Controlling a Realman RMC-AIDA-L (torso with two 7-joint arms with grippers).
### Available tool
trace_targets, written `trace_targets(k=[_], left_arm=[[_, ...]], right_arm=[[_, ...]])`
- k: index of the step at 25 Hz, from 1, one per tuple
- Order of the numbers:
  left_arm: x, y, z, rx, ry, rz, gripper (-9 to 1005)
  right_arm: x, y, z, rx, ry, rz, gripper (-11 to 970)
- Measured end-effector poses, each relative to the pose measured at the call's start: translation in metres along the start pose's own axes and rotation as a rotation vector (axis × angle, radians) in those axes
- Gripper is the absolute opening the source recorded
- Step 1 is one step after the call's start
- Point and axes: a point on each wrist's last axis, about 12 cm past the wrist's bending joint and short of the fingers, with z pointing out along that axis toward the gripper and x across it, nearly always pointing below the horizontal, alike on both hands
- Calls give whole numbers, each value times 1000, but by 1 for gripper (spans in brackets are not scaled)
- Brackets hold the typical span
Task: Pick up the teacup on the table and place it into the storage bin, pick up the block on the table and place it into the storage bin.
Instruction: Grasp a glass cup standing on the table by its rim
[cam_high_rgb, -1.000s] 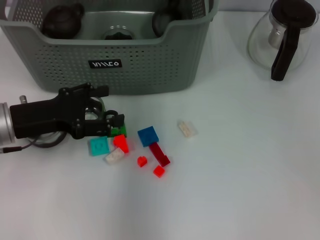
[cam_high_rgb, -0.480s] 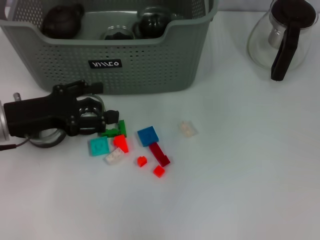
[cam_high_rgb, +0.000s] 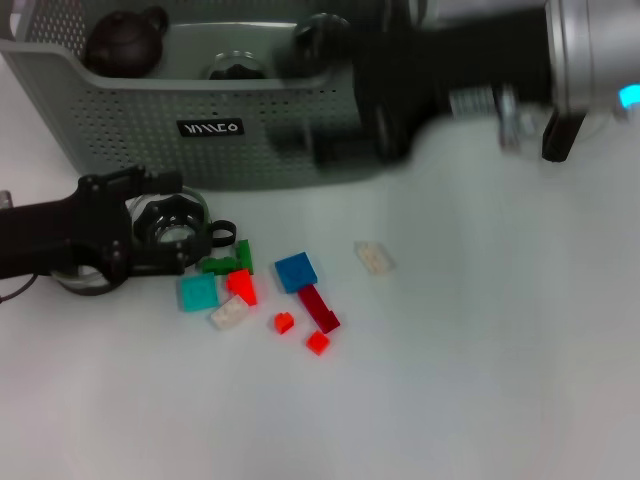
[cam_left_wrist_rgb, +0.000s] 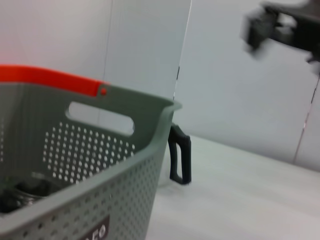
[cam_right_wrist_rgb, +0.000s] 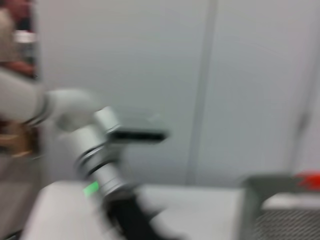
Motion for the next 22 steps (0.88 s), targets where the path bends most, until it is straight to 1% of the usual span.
trace_targets(k=[2,4,7,9,11,13,15,22], left_arm=[[2,-1,-3,-1,22,0,900],[4,-1,-9,-11,51,7,899],[5,-1,-22,-43,81,28,897],[3,-1,-29,-58,93,43,896],[3,-2,-35,-67,117,56,896],[4,-3,-37,-69,128,58,895],[6,-3,-43,-83,178,65,894],[5,-3,-52,-92,274,88,890]], right_arm=[[14,12,-1,-104,53,11,598],[25,20,-2,-178,90,27,597],[38,30,-3,-255,129,68,596],[45,33,-2,-287,146,94,596],[51,36,0,-308,164,119,595],[56,37,4,-324,183,139,594],[60,37,8,-330,193,153,594],[68,36,27,-310,221,173,588]])
